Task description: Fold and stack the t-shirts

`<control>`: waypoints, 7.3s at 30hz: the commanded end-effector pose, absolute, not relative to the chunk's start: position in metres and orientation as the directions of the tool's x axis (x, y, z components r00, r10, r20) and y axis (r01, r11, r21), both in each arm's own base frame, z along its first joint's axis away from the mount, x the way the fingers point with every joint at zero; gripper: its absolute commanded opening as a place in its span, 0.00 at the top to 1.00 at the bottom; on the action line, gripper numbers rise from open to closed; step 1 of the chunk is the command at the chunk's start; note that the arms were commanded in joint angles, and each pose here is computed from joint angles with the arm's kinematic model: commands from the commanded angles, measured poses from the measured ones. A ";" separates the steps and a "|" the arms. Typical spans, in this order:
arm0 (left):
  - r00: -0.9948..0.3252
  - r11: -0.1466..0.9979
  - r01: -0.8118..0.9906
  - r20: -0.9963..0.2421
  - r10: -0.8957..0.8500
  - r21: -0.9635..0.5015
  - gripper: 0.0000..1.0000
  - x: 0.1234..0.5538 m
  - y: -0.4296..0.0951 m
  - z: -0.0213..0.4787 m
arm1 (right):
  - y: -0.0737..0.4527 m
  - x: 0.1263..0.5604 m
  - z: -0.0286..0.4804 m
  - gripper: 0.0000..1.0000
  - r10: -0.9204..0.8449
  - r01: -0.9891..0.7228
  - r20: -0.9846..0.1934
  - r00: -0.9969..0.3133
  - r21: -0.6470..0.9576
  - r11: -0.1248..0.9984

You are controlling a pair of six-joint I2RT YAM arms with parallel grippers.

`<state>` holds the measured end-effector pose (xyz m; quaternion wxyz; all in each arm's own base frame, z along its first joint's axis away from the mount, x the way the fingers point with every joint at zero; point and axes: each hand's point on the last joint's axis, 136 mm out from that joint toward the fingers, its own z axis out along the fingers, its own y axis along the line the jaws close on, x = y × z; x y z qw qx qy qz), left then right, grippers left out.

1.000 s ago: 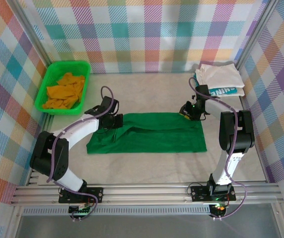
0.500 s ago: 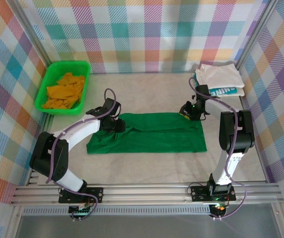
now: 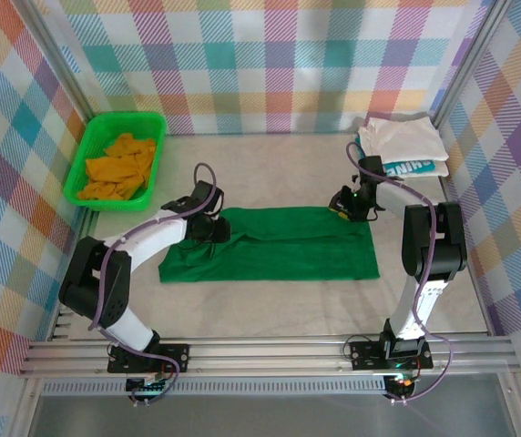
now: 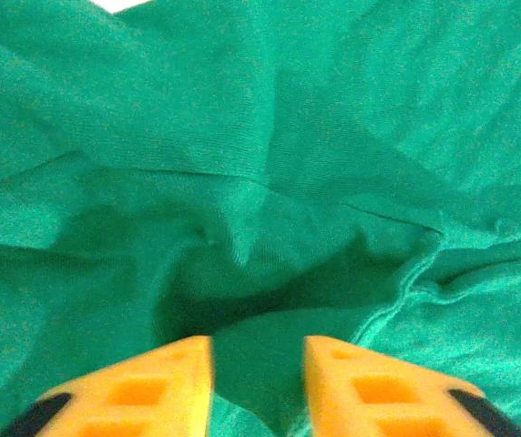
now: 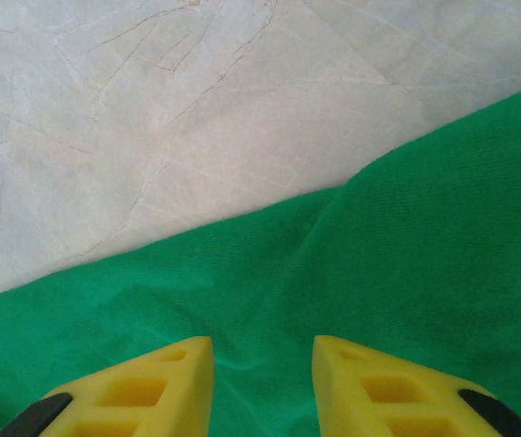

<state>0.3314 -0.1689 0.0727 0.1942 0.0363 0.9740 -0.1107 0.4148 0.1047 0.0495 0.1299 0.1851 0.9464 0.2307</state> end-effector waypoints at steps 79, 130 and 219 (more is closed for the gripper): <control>-0.924 0.952 -0.235 -0.259 -0.282 -0.196 0.44 0.302 -0.083 0.087 | 0.104 0.409 0.055 0.63 0.385 0.262 -0.175 -0.906 0.482 0.836; -0.938 0.946 -0.265 -0.179 -0.298 -0.188 1.00 0.279 -0.077 0.055 | 0.109 0.406 0.058 0.63 0.382 0.254 -0.168 -0.909 0.505 0.825; -0.652 0.844 0.077 -0.667 -0.360 -0.531 0.54 0.580 -0.200 0.194 | 0.258 0.287 0.122 0.94 -0.029 -0.144 -0.215 -0.976 0.543 0.827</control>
